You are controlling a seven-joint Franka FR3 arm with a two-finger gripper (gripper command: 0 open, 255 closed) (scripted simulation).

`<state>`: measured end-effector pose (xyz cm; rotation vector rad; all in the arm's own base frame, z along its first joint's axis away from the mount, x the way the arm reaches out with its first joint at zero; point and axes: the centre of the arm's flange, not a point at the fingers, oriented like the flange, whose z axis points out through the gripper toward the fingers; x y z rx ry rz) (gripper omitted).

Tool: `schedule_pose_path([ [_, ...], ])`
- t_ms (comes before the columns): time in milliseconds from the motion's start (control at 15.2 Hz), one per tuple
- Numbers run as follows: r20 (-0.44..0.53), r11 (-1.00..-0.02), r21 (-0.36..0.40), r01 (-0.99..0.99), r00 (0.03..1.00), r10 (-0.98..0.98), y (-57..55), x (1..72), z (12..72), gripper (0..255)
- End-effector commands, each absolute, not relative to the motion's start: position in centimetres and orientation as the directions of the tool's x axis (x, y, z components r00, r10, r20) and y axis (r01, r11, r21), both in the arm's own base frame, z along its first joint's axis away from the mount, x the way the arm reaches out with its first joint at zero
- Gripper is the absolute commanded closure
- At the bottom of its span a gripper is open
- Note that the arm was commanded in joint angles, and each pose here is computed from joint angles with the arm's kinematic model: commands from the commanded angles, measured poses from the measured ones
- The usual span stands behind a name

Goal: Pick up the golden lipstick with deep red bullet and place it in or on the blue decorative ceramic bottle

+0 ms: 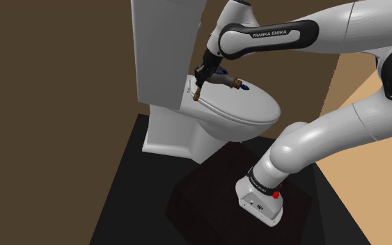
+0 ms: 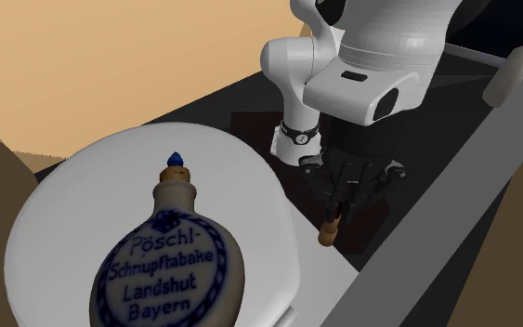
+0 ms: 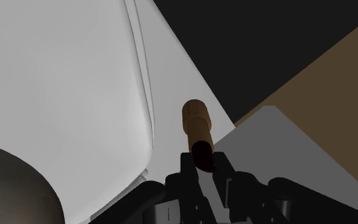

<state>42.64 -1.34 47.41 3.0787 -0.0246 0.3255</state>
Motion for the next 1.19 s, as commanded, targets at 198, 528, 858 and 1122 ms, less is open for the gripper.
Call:
schedule_pose_path([
  [198,0.209,-0.999,0.044,-0.020,0.978,-0.011,-1.3,42.6,47.4,255],
  [528,0.209,-0.999,0.044,-0.021,0.978,-0.011,-1.3,42.6,49.0,255],
  [858,0.209,-0.999,0.044,-0.021,0.978,-0.011,-1.3,42.6,51.6,255],
  [1122,0.209,-0.999,0.044,-0.021,0.978,-0.011,-1.3,42.6,53.7,255],
])
